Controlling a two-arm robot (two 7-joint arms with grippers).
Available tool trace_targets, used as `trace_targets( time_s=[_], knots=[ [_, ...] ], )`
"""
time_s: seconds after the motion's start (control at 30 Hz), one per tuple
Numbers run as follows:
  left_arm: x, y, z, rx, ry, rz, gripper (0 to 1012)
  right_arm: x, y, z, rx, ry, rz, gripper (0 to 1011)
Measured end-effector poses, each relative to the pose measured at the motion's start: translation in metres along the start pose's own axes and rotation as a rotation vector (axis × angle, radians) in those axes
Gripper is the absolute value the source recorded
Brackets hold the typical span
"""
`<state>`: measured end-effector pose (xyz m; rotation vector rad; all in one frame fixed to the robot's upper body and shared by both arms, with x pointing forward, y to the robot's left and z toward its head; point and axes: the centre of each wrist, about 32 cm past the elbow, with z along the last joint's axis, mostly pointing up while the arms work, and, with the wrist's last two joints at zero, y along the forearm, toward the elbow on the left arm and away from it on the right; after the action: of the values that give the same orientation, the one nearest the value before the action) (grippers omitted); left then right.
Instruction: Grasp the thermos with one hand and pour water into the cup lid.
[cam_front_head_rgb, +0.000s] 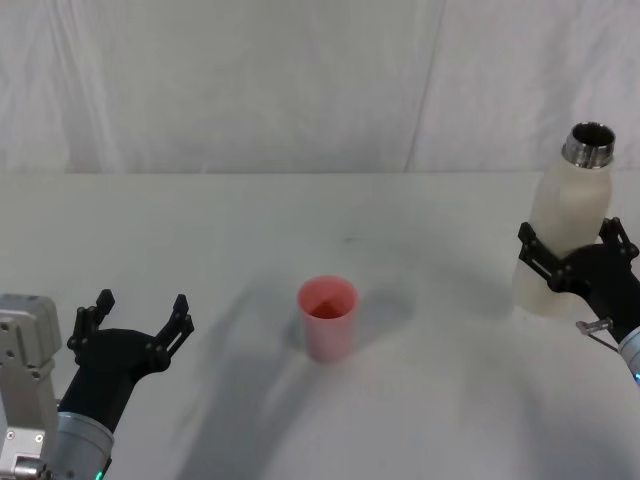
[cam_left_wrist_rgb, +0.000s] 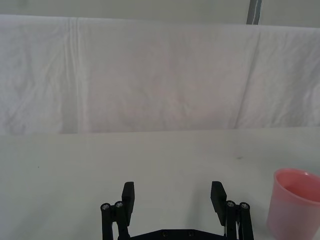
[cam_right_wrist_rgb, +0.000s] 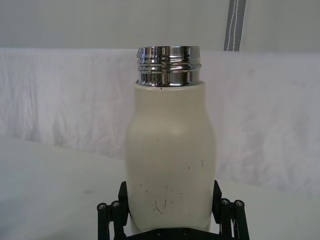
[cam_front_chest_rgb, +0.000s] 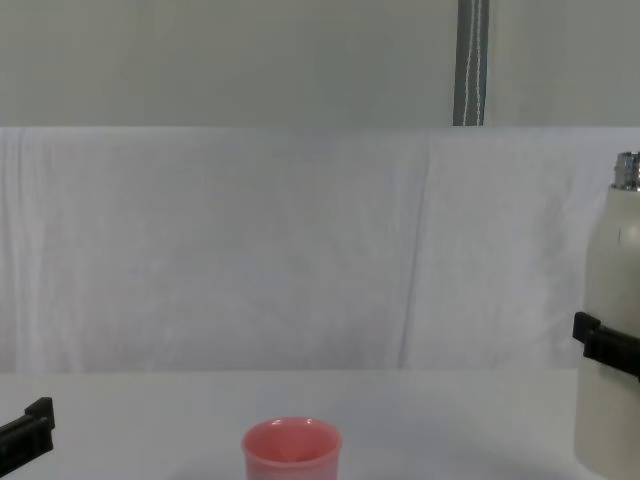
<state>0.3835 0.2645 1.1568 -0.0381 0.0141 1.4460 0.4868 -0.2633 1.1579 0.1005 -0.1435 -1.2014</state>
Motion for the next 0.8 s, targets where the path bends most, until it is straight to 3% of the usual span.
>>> trace_targets(
  time_s=[0.47, 0.8],
  knots=[
    [0.0, 0.0, 0.0, 0.0, 0.0, 0.0, 1001, -0.0034, -0.005, -0.022, 0.006, 0.021, 0.001, 950],
    [0.0, 0.0, 0.0, 0.0, 0.0, 0.0, 1001, -0.0054, -0.006, -0.028, 0.006, 0.025, 0.005, 950]
  ],
)
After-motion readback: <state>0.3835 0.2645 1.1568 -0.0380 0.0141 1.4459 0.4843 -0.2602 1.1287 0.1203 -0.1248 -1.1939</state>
